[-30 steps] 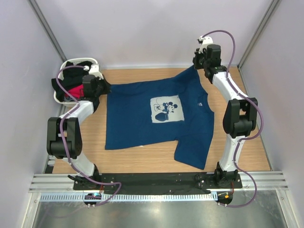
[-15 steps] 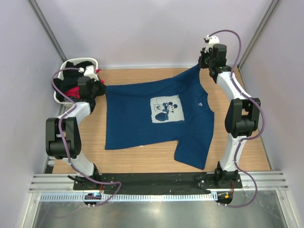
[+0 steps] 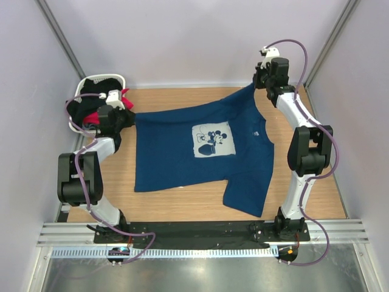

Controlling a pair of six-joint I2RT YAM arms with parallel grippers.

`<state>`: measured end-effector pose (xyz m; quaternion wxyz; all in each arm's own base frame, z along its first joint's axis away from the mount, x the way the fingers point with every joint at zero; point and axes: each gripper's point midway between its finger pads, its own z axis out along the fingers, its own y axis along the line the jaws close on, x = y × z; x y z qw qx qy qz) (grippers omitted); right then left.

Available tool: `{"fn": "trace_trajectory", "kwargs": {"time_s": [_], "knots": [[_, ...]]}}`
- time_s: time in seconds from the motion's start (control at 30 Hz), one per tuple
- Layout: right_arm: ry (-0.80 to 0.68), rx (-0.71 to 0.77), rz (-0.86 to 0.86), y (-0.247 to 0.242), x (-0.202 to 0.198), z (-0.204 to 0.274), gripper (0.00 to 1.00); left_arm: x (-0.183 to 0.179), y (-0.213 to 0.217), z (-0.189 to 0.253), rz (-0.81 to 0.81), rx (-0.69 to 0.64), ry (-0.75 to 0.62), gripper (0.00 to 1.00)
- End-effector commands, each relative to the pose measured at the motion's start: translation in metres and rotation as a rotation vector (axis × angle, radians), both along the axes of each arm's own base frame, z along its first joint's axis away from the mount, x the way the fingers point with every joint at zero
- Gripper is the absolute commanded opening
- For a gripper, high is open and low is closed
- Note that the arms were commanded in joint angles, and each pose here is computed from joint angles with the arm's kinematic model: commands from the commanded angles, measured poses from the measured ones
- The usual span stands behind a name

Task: Fold and stack the t-shirts
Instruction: Fold the tshirt

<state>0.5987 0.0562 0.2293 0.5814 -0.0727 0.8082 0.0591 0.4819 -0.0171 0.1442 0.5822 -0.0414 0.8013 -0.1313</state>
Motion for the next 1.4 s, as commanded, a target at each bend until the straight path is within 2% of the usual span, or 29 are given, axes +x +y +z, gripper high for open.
{"fn": "trace_trajectory", "kwargs": {"time_s": [0.0, 0.37, 0.6, 0.87, 1.37], "knots": [[-0.086, 0.001, -0.008, -0.003, -0.008, 0.035, 0.01, 0.005, 0.003, 0.043, -0.025, 0.033, -0.161, 0.0], [-0.064, 0.043, -0.04, -0.007, -0.041, 0.029, 0.01, -0.011, 0.001, 0.022, -0.09, 0.046, -0.127, 0.0], [0.042, 0.057, -0.107, -0.016, -0.072, -0.003, 0.01, -0.016, 0.0, 0.007, -0.11, 0.074, -0.083, 0.0], [0.08, 0.057, -0.143, -0.023, -0.104, -0.018, 0.01, -0.022, -0.002, -0.001, -0.136, 0.088, -0.055, 0.0], [0.196, 0.111, -0.186, -0.024, -0.154, -0.059, 0.01, -0.043, -0.002, -0.024, -0.234, 0.232, 0.03, 0.0]]}}
